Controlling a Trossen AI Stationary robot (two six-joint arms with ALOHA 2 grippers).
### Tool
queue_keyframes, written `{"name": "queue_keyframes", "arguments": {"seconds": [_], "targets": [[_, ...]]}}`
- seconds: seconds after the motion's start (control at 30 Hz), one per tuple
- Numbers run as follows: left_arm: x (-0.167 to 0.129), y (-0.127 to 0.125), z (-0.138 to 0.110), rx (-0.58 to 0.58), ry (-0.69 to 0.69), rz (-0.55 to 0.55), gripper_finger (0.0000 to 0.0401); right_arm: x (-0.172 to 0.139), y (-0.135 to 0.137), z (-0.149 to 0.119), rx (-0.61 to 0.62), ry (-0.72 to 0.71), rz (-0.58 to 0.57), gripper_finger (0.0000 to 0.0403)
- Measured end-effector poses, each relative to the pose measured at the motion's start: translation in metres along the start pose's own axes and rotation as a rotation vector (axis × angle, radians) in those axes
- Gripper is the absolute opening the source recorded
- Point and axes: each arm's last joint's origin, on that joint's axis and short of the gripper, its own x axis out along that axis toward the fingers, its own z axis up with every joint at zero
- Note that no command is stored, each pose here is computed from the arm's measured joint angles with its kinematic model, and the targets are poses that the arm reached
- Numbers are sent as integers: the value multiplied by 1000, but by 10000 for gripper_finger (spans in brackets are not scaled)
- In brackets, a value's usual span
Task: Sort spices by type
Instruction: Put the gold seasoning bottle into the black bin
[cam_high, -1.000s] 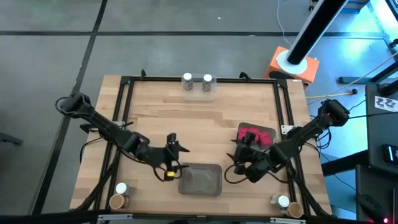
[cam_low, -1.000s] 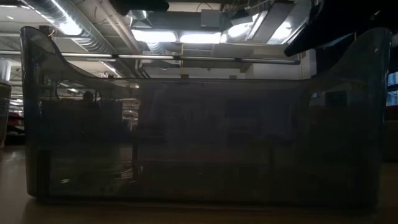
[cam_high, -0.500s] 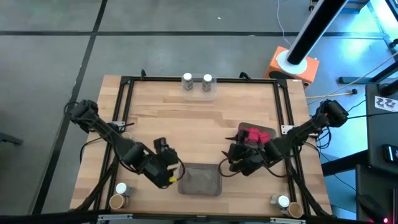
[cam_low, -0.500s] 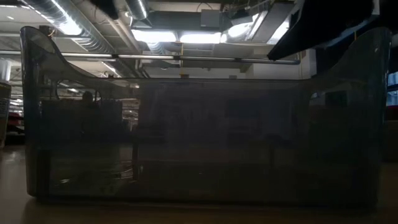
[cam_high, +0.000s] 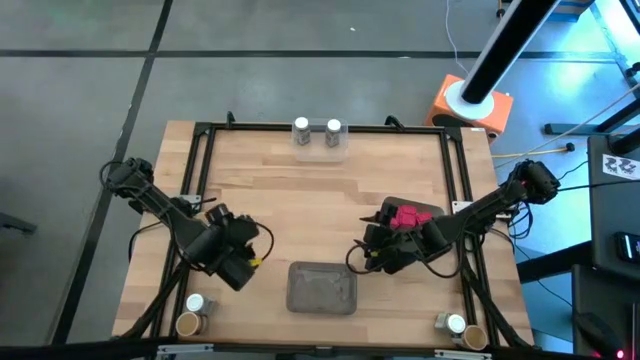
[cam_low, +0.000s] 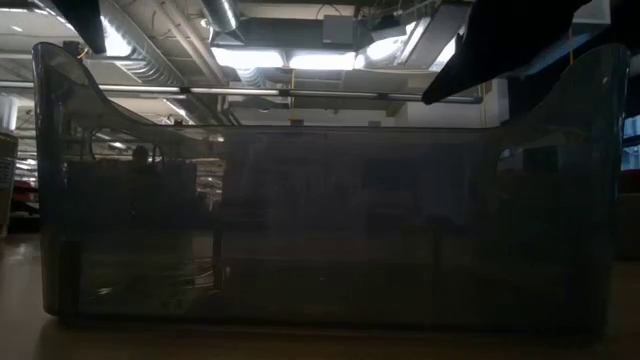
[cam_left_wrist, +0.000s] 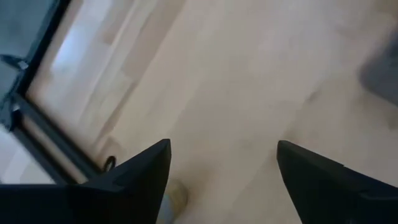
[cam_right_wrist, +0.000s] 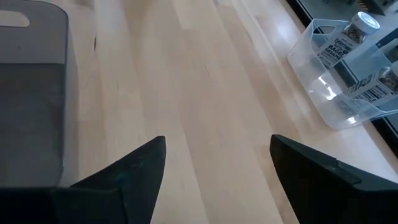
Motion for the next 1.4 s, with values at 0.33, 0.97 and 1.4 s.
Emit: {"name": "queue_keyframes", "arguments": {"seconds": [0.33,0.97,1.4], "targets": [[10,10,14,19,52,46,345,5,4,-3,-4,14,0,289],[26,43,21,171,156,35,336,8,7,-5,-22,45,39,289],[41,97,-28,-36,331,-44,329,8,7,-6,-29,43,27,289]]}}
